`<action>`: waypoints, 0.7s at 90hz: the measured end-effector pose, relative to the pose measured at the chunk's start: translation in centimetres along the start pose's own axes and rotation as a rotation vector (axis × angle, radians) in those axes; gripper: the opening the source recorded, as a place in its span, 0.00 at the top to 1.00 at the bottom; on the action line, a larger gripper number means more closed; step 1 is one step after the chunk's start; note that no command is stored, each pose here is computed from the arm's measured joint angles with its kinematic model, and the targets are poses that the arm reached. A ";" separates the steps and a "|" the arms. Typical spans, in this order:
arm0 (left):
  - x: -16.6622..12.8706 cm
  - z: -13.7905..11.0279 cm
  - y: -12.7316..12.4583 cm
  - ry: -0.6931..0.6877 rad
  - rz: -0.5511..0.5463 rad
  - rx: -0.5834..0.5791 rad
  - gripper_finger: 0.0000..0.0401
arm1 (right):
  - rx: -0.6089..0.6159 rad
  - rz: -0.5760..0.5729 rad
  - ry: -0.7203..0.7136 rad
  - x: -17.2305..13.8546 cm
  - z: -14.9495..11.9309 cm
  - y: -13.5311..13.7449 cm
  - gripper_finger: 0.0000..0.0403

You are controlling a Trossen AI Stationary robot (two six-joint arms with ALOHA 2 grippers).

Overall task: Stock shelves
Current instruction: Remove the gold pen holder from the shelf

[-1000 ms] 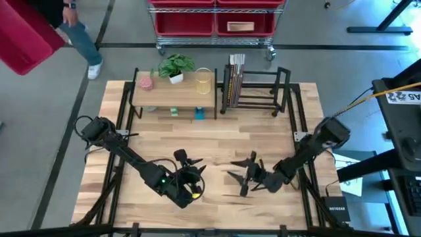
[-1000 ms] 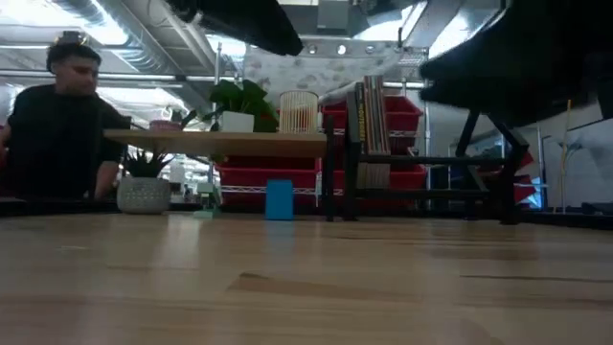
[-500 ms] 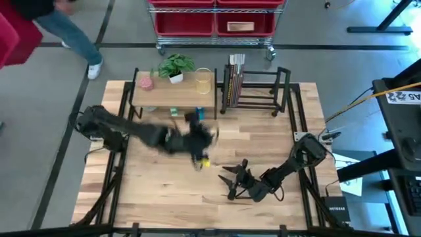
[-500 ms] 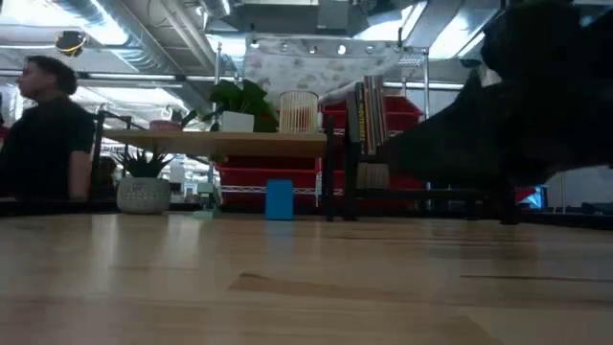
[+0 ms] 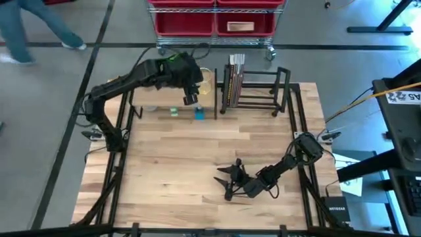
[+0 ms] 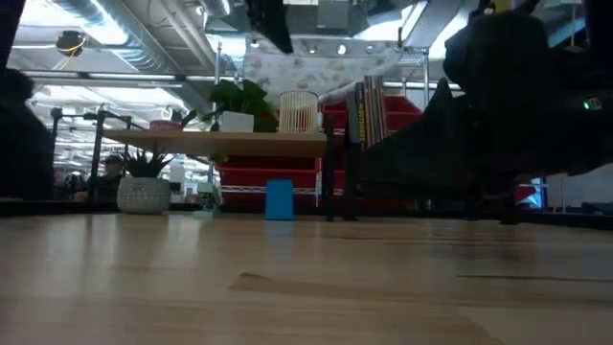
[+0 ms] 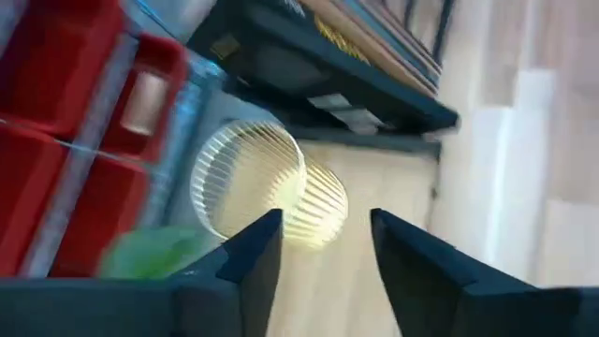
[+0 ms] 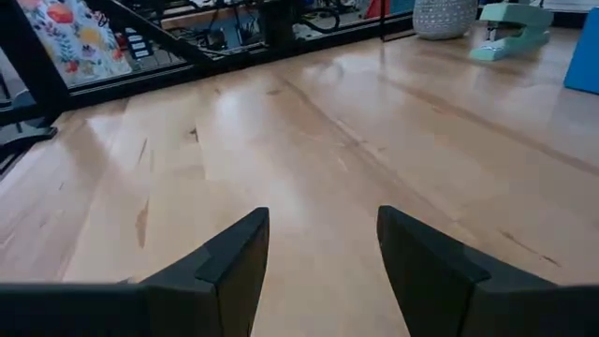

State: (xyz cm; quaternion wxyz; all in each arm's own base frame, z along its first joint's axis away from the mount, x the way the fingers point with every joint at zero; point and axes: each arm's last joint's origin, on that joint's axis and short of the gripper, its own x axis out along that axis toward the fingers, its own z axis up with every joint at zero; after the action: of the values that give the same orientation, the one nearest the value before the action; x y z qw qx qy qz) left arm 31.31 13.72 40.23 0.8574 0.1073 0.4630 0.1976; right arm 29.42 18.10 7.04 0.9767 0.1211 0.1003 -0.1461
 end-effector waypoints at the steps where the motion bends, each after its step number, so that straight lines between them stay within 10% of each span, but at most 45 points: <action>1: 0.2 -0.1 0.1 0.007 -0.010 0.000 0.56 | 0.004 0.002 0.001 0.0 0.0 0.0 0.54; 63: 4.0 0.0 1.3 0.050 -0.007 0.350 0.38 | 0.114 -0.006 0.075 0.0 -0.8 -0.3 0.54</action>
State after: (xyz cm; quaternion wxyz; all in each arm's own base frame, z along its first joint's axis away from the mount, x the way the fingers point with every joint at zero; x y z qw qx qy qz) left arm 32.96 16.66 37.70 0.8146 0.2484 0.5117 0.1135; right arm 29.16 18.00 6.21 0.9634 0.1817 0.1285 -0.1497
